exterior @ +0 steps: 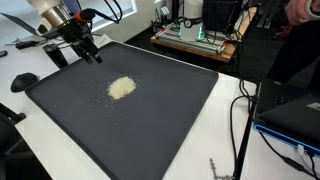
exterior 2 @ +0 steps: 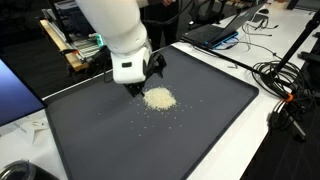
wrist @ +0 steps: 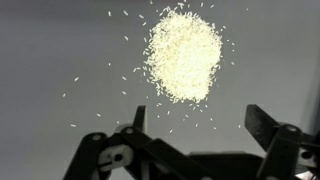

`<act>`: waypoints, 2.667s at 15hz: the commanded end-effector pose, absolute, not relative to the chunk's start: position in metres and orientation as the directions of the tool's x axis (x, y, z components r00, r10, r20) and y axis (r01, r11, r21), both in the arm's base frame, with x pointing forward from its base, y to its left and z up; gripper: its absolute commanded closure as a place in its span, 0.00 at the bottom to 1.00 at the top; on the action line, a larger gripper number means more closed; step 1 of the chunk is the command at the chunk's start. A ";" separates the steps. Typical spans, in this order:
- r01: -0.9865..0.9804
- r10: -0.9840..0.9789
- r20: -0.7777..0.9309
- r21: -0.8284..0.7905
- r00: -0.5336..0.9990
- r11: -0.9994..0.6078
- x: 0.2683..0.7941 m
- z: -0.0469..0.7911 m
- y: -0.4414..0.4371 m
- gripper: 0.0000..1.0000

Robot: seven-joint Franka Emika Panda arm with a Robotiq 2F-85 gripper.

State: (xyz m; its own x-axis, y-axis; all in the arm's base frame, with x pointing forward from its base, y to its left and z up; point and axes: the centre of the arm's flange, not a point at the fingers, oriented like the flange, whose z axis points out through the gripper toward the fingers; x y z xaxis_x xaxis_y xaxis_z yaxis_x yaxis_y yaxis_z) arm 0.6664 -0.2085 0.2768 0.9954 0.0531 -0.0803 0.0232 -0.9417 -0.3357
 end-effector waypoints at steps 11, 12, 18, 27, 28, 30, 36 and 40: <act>0.161 0.143 -0.227 0.062 0.963 -0.985 0.738 0.261 -0.085 0.00; 0.166 0.140 -0.237 0.092 0.961 -0.982 0.737 0.259 -0.076 0.00; 0.091 0.022 -0.260 0.254 0.965 -0.963 0.722 0.250 -0.022 0.00; -0.190 -0.226 -0.092 0.292 0.970 -0.937 0.683 0.248 0.000 0.00; -0.213 -0.239 -0.060 0.289 0.969 -0.933 0.678 0.251 -0.001 0.00; -0.249 -0.260 -0.008 0.261 0.966 -0.933 0.662 0.259 -0.002 0.00; -0.265 -0.253 0.095 0.159 0.963 -0.951 0.608 0.292 -0.011 0.00; -0.247 -0.232 0.138 0.103 0.963 -0.964 0.571 0.311 -0.026 0.00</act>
